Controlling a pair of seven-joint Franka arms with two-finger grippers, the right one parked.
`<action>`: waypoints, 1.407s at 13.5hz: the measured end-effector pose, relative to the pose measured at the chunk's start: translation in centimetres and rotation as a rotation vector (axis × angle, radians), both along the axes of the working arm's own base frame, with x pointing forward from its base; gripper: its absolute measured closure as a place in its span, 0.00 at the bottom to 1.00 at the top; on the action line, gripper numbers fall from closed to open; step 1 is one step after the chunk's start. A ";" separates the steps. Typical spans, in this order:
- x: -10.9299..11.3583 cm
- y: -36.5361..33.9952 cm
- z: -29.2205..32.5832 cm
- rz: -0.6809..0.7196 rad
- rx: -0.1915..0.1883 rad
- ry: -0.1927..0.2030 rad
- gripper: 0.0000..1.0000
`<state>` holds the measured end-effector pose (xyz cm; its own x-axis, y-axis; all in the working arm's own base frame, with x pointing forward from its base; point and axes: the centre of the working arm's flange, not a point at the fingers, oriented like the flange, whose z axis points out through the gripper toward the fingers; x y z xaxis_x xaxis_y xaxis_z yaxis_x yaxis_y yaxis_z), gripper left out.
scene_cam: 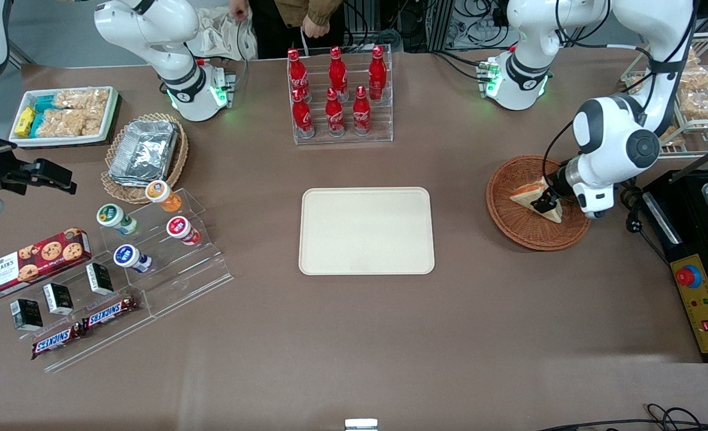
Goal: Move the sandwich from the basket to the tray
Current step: 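Lower the left gripper and close it on the wrapped sandwich, then lift the sandwich and carry it toward the white tray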
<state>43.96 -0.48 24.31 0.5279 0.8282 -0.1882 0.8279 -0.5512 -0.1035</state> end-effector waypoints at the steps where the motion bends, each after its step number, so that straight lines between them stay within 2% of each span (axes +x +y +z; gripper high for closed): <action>1: 0.0 -0.5 -0.1 0.009 0.004 0.002 0.05; 2: 0.0 -1.1 0.0 0.017 0.008 0.003 0.05; 3: 0.0 -1.5 0.0 0.025 0.011 0.003 0.12; 6: 0.1 -1.7 0.1 0.029 0.013 0.001 0.47; 8: 0.2 -1.7 0.1 0.030 0.013 -0.002 0.63; 9: 0.3 -1.7 0.2 0.030 0.013 -0.004 0.66; 11: 0.5 -1.7 0.5 0.029 0.013 -0.013 0.66; 15: 1.3 -1.9 2.8 0.015 0.013 -0.053 0.66; 19: 2.2 -3.3 7.0 -0.062 0.014 -0.099 0.66</action>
